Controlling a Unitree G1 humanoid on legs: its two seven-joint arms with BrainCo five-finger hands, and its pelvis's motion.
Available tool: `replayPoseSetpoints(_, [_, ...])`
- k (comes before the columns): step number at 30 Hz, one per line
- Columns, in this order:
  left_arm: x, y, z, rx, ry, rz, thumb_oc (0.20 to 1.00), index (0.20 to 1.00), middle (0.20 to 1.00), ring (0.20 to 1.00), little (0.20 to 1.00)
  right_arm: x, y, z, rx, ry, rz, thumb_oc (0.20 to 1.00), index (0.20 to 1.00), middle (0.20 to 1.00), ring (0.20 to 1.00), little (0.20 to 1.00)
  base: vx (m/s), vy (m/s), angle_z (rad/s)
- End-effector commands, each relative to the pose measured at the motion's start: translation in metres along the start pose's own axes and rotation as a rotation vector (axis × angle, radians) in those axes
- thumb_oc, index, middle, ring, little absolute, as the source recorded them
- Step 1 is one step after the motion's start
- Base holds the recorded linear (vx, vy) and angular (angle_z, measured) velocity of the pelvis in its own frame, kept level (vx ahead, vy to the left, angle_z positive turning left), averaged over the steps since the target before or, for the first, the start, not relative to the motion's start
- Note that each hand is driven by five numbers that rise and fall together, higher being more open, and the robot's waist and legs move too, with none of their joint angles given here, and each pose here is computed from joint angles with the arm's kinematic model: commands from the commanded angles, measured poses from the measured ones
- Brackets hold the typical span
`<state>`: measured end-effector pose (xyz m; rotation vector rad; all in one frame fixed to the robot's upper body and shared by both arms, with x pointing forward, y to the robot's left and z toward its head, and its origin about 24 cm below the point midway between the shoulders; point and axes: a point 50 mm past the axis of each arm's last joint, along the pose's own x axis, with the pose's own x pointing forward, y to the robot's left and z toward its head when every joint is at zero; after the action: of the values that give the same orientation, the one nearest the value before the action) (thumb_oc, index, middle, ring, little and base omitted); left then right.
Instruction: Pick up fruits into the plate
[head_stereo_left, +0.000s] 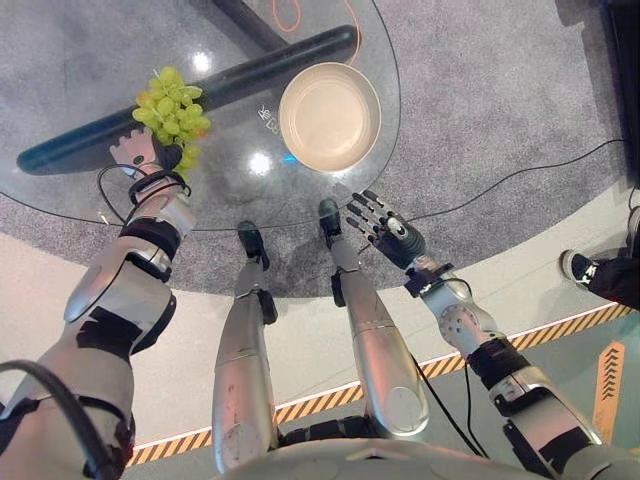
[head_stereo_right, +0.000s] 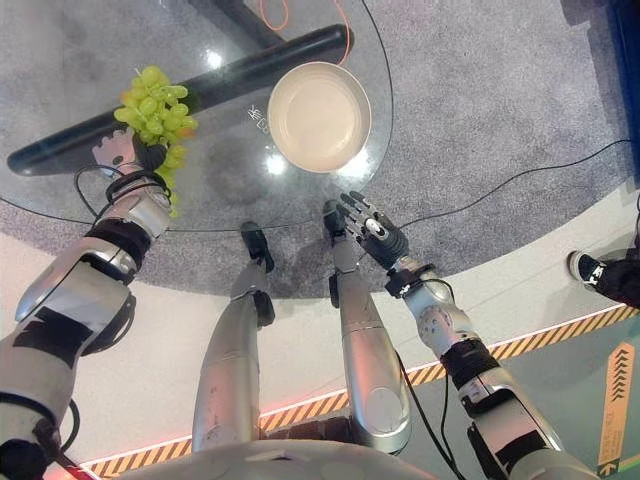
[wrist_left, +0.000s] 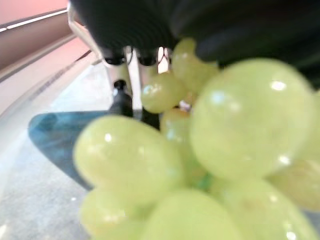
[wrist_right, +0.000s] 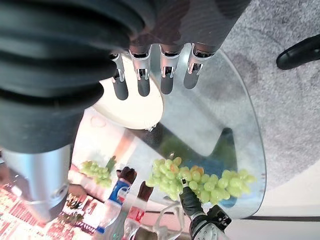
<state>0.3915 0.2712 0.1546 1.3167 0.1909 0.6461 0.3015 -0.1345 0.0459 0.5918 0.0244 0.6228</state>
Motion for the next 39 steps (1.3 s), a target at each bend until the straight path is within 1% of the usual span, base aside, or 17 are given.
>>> replayPoseSetpoints(1, [0.003, 0.005, -0.013, -0.076, -0.003, 0.045, 0.200, 0.200, 0.200, 0.200, 0.200, -0.010, 0.008, -0.005, 0.001, -0.033, 0.054, 1.000, 1.000, 1.000, 1.000, 1.000, 0.00, 0.000, 0.00])
replayPoseSetpoints(7, [0.003, 0.008, -0.007, -0.159, -0.056, 0.038, 0.200, 0.200, 0.200, 0.200, 0.200, -0.011, 0.008, -0.005, -0.009, -0.034, 0.051, 1.000, 1.000, 1.000, 1.000, 1.000, 0.01, 0.007, 0.00])
replayPoseSetpoints(9, [0.001, 0.011, 0.000, -0.230, -0.136, 0.023, 0.200, 0.200, 0.200, 0.200, 0.200, -0.013, 0.006, -0.003, -0.030, -0.048, 0.039, 1.000, 1.000, 1.000, 1.000, 1.000, 0.06, 0.048, 0.04])
replayPoseSetpoints(17, [-0.012, 0.016, 0.012, -0.300, -0.333, -0.007, 0.200, 0.200, 0.200, 0.200, 0.200, -0.019, 0.002, 0.014, -0.091, -0.096, 0.019, 1.000, 1.000, 1.000, 1.000, 1.000, 0.06, 0.019, 0.14])
replayPoseSetpoints(22, [-0.031, 0.022, 0.015, -0.320, -0.500, -0.055, 0.200, 0.200, 0.200, 0.200, 0.200, -0.023, -0.002, 0.031, -0.157, -0.115, 0.000, 1.000, 1.000, 1.000, 1.000, 1.000, 0.11, -0.001, 0.19])
replayPoseSetpoints(25, [-0.039, 0.025, 0.014, -0.327, -0.565, -0.085, 0.200, 0.200, 0.200, 0.200, 0.200, -0.026, -0.004, 0.036, -0.186, -0.102, -0.004, 1.000, 1.000, 1.000, 1.000, 1.000, 0.11, 0.001, 0.10])
replayPoseSetpoints(27, [-0.050, 0.026, 0.015, -0.310, -0.637, -0.134, 0.200, 0.200, 0.200, 0.200, 0.200, -0.028, -0.003, 0.036, -0.194, -0.070, 0.013, 1.000, 1.000, 1.000, 1.000, 1.000, 0.14, -0.015, 0.11])
replayPoseSetpoints(31, [-0.063, 0.024, 0.015, -0.278, -0.700, -0.193, 0.200, 0.200, 0.200, 0.200, 0.200, -0.032, 0.000, 0.031, -0.170, -0.015, 0.049, 1.000, 1.000, 1.000, 1.000, 1.000, 0.12, -0.012, 0.18])
replayPoseSetpoints(33, [-0.075, 0.020, 0.014, -0.235, -0.760, -0.238, 0.200, 0.200, 0.200, 0.200, 0.200, -0.037, 0.003, 0.023, -0.129, 0.050, 0.082, 1.000, 1.000, 1.000, 1.000, 1.000, 0.19, -0.009, 0.07])
replayPoseSetpoints(37, [-0.085, 0.018, 0.016, -0.194, -0.809, -0.278, 0.200, 0.200, 0.200, 0.200, 0.200, -0.039, 0.006, 0.017, -0.055, 0.097, 0.109, 1.000, 1.000, 1.000, 1.000, 1.000, 0.12, 0.007, 0.14])
replayPoseSetpoints(38, [-0.096, 0.016, 0.022, -0.123, -0.888, -0.315, 0.200, 0.200, 0.200, 0.200, 0.200, -0.039, 0.015, 0.008, 0.063, 0.122, 0.162, 1.000, 1.000, 1.000, 1.000, 1.000, 0.13, -0.001, 0.11])
replayPoseSetpoints(39, [-0.097, 0.016, 0.023, -0.112, -0.900, -0.320, 0.200, 0.200, 0.200, 0.200, 0.200, -0.039, 0.017, 0.007, 0.071, 0.124, 0.168, 1.000, 1.000, 1.000, 1.000, 1.000, 0.15, 0.005, 0.16])
